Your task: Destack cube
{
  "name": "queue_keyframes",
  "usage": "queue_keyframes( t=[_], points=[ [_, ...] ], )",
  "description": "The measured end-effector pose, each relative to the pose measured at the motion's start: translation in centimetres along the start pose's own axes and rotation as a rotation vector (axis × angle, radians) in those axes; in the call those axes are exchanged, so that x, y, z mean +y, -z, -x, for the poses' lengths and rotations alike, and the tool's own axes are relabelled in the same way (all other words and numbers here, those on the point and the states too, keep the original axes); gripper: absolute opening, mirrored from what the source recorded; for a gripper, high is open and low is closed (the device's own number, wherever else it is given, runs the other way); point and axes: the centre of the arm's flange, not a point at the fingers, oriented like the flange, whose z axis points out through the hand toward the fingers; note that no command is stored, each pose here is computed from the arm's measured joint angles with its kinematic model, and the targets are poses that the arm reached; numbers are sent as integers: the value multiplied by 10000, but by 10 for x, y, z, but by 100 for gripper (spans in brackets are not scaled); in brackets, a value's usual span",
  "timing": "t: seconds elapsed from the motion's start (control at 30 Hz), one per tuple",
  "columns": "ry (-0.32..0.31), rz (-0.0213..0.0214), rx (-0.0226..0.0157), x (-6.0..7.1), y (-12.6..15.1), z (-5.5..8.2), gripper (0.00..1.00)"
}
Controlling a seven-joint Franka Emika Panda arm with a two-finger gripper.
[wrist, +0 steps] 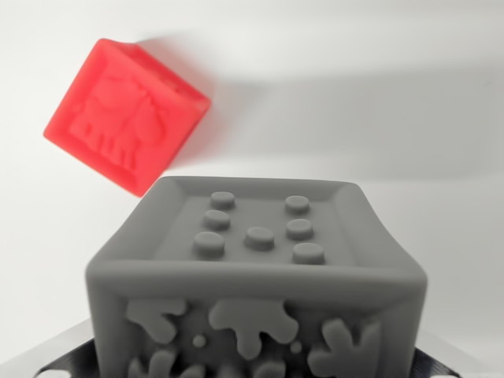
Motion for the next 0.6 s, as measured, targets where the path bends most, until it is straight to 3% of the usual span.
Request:
queue_keyframes(
  t=[0.6],
  points=[
    [1322,-4,5,15,-5,-5,0]
  ],
)
